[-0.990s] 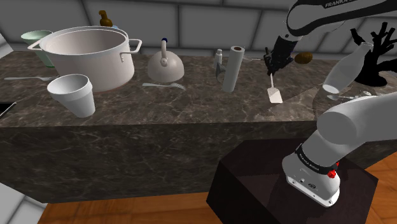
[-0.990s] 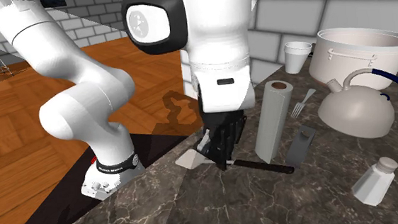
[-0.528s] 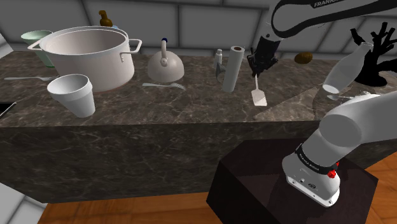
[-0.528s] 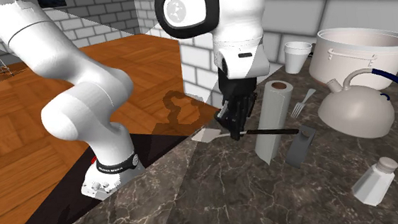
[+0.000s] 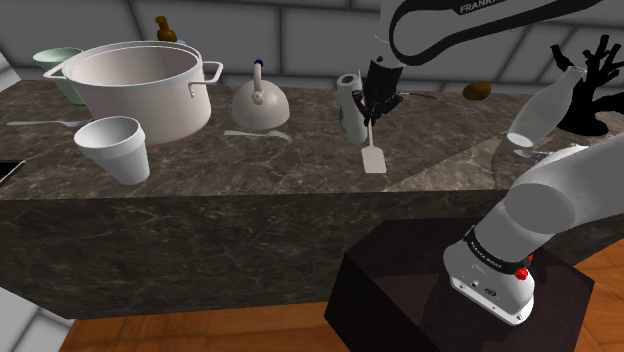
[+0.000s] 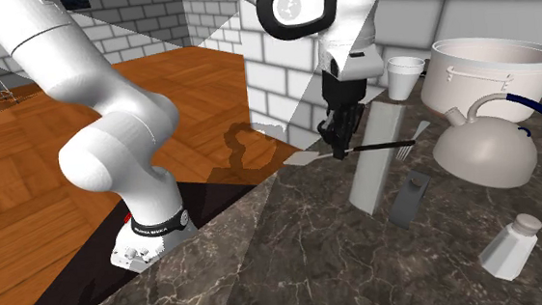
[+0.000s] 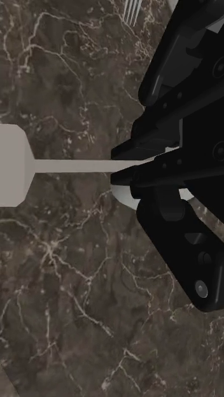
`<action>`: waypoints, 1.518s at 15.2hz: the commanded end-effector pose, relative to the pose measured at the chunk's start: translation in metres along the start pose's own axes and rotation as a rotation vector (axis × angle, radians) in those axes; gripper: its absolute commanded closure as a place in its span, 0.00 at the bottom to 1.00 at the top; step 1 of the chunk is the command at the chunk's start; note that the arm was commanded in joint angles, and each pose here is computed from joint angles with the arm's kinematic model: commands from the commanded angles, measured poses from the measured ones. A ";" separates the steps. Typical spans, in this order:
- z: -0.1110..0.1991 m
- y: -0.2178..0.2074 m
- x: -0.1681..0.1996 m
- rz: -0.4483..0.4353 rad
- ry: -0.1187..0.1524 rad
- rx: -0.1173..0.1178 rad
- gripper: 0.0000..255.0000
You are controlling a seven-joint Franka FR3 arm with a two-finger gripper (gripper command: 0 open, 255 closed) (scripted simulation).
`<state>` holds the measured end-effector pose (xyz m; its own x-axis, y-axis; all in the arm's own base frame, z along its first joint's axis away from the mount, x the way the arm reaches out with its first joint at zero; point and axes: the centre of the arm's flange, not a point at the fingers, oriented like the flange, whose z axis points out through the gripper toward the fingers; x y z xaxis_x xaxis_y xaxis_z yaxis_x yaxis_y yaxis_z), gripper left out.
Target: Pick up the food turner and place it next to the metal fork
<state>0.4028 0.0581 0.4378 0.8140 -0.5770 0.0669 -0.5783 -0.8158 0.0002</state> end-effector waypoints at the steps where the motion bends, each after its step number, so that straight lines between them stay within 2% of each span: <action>1: 0.001 -0.026 -0.007 0.001 0.000 0.001 1.00; 17: -0.003 -0.229 -0.059 0.001 0.000 0.001 1.00; 23: 0.029 -0.229 -0.061 0.001 0.000 0.001 1.00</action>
<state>0.4868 0.2772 0.4109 0.8134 -0.5779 0.0662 -0.5792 -0.8152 -0.0001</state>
